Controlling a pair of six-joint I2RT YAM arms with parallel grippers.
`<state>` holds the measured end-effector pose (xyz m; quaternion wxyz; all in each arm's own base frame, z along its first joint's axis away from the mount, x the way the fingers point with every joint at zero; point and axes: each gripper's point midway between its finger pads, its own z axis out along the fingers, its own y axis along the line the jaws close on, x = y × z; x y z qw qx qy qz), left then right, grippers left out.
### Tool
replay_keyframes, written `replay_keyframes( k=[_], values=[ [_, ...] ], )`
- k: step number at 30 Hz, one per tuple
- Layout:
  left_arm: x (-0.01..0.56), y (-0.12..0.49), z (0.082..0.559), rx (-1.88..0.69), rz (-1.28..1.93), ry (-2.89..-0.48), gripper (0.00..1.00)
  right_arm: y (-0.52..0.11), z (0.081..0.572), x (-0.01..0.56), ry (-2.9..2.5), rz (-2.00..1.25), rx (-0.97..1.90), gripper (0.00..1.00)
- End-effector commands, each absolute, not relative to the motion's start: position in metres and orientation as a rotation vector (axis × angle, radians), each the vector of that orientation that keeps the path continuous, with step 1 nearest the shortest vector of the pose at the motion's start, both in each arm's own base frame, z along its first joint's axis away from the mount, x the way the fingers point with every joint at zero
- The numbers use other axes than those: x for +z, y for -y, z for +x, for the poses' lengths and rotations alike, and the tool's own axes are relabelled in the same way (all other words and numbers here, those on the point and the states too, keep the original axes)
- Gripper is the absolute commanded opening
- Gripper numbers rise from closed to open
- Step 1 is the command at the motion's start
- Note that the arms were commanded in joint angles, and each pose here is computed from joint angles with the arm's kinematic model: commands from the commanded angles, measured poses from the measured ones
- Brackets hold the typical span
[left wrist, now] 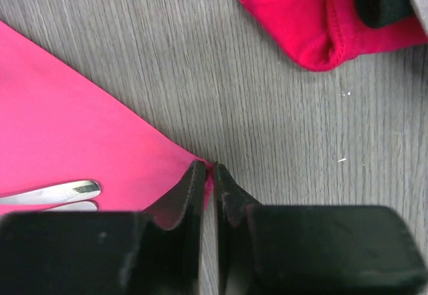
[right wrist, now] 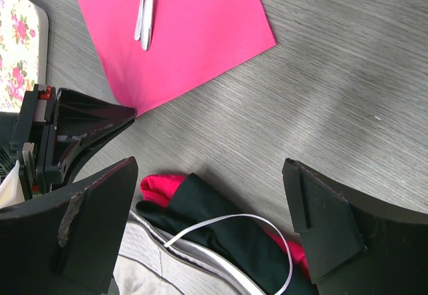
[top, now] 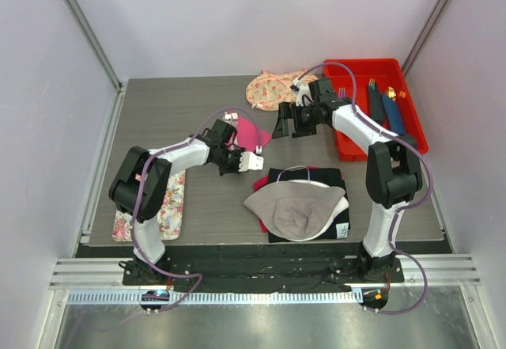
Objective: Place the utensils on the paper napkin and roll it up
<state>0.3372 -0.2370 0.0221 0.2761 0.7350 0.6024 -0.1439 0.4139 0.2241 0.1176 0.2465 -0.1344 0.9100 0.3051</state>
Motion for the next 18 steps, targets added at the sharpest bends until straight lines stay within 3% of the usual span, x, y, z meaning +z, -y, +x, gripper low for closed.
replay_keyframes(
  k=[1, 7, 18],
  values=[
    [0.025, 0.239, 0.338, -0.38, 1.991, -1.609, 0.11, -0.227, 0.415, 0.128, -2.445, -0.395, 0.823, 1.0],
    [0.033, 0.244, 0.326, -0.384, 1.998, -1.589, 0.0, -0.227, 0.415, 0.128, -2.447, -0.392, 0.828, 1.0],
    [0.048, 0.244, 0.311, -0.415, 1.998, -1.666, 0.0, -0.228, 0.413, 0.133, -2.44, -0.392, 0.846, 1.0]
  ],
)
